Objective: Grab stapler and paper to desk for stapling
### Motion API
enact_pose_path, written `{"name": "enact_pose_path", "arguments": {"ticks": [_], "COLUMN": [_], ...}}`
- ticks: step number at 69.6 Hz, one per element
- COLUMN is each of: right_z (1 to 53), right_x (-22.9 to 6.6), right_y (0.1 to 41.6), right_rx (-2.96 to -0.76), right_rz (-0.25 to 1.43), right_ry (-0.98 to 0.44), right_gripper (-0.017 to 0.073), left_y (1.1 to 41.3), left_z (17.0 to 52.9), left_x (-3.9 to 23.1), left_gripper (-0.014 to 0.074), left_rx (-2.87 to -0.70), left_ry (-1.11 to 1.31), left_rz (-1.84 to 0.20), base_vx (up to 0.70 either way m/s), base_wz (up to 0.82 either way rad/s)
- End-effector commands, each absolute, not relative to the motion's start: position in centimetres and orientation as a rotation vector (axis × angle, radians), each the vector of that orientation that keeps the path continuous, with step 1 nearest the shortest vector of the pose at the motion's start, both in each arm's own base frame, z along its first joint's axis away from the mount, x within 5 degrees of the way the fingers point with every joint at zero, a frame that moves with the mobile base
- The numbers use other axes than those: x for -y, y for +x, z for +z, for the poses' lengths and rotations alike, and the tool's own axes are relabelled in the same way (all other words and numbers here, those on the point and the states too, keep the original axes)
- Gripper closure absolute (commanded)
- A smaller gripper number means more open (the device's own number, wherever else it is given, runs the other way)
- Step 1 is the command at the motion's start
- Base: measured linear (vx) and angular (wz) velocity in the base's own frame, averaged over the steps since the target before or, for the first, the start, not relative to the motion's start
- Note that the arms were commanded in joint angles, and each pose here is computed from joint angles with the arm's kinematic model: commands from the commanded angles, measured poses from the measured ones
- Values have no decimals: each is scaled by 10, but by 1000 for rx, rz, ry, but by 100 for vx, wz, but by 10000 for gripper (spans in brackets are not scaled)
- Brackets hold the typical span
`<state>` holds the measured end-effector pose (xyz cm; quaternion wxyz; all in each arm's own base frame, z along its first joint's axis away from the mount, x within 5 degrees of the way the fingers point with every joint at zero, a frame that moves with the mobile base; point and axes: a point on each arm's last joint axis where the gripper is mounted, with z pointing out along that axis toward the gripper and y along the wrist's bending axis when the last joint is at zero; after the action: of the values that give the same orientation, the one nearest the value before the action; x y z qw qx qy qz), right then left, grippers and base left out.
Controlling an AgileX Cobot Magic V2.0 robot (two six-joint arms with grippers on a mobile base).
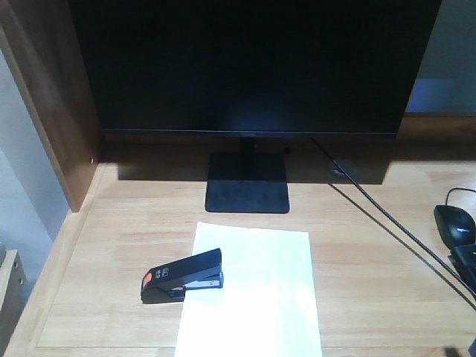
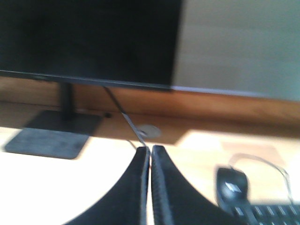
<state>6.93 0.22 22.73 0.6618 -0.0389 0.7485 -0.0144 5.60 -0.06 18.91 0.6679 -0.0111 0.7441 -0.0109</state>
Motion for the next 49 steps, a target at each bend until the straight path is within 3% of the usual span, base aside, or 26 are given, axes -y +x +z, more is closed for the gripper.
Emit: {"name": "enact_pose_path", "arguments": {"ticks": [1,13,49], "right_z": [227,197,196], "right_x": [0,0,1], "right_y": [65,56,56], "right_rx": [-1580,-1559,-1582], "right_rz": [-56,-55,-60], "right_ry": [-49,-39,-45], "right_gripper": [565,565,565], "left_y": [56,56,56], "left_z": [193,193,193], "left_x": [0,0,0], "left_gripper": [600,600,600], "left_rx": [-1597,-1597,-1599], "left_ry": [-46,-46,-46], "left_rz": [-33,-33,-34], "base_vx": [0,0,0], "base_wz": [0,0,0]}}
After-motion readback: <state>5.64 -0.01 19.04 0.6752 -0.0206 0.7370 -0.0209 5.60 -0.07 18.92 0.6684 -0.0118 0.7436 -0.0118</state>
